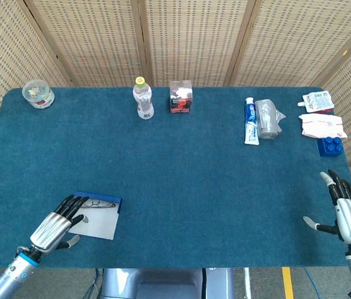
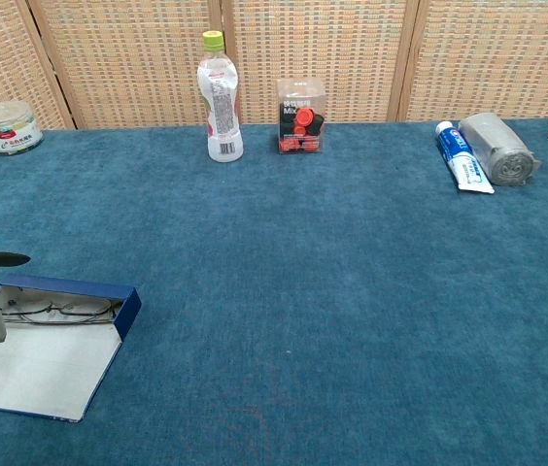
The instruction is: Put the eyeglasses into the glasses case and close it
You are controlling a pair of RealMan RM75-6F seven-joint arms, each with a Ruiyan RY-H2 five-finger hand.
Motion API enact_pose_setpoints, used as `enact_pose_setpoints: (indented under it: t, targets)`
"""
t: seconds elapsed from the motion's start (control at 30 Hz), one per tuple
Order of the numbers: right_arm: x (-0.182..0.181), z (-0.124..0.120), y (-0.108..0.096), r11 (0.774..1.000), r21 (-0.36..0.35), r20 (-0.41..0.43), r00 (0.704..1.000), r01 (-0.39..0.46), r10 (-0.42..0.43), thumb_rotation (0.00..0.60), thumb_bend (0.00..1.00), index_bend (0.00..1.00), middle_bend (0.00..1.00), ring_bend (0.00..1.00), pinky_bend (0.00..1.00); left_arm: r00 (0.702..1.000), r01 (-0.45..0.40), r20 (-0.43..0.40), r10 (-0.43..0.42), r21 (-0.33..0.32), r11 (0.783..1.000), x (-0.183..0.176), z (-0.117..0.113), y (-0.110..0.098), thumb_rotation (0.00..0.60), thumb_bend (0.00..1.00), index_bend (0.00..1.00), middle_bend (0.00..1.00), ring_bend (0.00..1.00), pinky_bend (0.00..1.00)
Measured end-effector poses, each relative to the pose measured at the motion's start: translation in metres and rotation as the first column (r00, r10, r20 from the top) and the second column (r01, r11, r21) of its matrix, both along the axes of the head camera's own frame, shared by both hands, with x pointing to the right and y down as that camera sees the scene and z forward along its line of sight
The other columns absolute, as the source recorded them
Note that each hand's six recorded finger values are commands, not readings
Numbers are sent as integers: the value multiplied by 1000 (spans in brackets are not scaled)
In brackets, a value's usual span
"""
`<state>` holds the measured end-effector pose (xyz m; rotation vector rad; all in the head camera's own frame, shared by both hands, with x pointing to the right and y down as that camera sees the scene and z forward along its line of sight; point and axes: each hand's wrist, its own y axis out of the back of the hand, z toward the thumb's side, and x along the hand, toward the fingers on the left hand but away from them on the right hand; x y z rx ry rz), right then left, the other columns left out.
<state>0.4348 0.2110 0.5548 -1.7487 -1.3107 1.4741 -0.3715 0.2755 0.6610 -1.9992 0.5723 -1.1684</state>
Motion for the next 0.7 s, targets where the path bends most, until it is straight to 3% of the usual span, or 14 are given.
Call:
enact_pose_setpoints:
  t: [0.37, 0.7]
  targets:
    - [0, 0, 0, 1000, -3, 3, 1000, 0, 0, 600, 0, 0, 0, 0, 0, 1000, -2, 4, 2, -30, 1000, -1, 19, 19, 600, 289, 379, 0, 0, 0]
    - [0, 0, 0, 1000, -4, 5, 1000, 0, 0, 600, 0, 0, 0, 0, 0, 1000, 12, -8, -12, 6, 1000, 0, 28, 20, 600, 264, 379, 0, 0, 0]
